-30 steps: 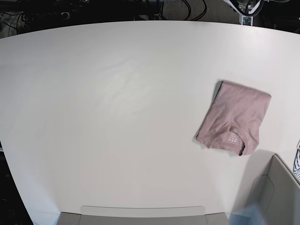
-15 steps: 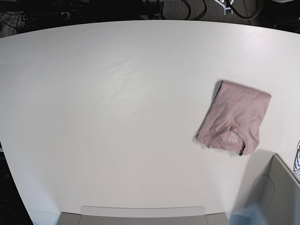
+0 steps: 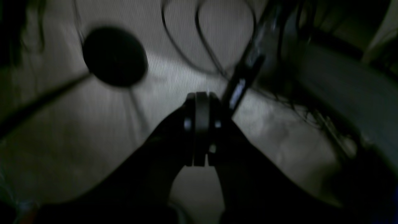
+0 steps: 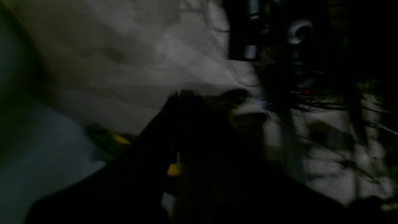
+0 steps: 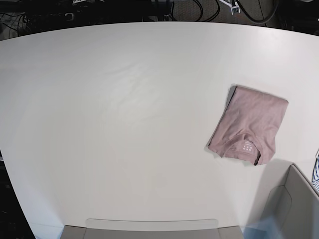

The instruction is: Fold the T-shirt properly

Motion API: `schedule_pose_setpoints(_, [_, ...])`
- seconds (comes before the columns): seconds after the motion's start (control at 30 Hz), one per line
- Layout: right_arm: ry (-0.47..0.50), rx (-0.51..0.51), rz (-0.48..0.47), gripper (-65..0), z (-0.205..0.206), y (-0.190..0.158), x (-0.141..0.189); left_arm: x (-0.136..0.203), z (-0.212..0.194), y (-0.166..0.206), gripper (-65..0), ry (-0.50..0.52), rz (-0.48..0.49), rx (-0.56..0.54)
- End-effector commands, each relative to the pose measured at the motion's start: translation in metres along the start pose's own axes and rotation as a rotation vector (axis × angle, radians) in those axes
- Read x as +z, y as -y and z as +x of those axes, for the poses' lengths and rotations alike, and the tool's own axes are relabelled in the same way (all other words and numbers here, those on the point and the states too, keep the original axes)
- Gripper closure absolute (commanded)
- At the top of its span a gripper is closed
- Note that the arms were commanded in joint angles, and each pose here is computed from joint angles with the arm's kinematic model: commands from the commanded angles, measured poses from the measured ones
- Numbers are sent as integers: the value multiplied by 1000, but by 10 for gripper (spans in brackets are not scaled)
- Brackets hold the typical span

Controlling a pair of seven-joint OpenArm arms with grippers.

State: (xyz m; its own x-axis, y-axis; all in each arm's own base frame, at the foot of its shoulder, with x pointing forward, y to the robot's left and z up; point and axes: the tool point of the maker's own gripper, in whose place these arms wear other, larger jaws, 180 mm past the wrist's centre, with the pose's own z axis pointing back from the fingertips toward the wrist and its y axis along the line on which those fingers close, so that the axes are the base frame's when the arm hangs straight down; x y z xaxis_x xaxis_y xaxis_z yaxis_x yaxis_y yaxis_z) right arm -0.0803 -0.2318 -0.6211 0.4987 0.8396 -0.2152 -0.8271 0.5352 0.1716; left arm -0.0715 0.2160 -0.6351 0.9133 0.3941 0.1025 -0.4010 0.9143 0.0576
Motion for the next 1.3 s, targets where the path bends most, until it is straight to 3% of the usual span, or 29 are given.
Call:
schedule_pose_setpoints(0.0, [-13,9,-2,0,-6,0,-2,0,-6,-5,0,0,12,3])
schedule_pose_setpoints(0.27, [0,43,-19,0,15,7,-9,-7,-7,4,0,12,6,26])
schedule_pose_setpoints(0.47, [12,28,-17,0,5,8,-13,-12,-9,13,0,-19,-4,40])
schedule_pose_setpoints(0.73, [-63,10,-4,0,-19,1,-19,-13,-9,19,0,-25,-12,48])
schedule_pose_setpoints(1.03, [-115,-22,-10,0,-12,8,-23,-13,-21,49,0,-43,-55,62])
schedule_pose_setpoints(1.27, [-136,-17,26,0,-24,-16,-26,-13,-20,67,0,-38,-82,70])
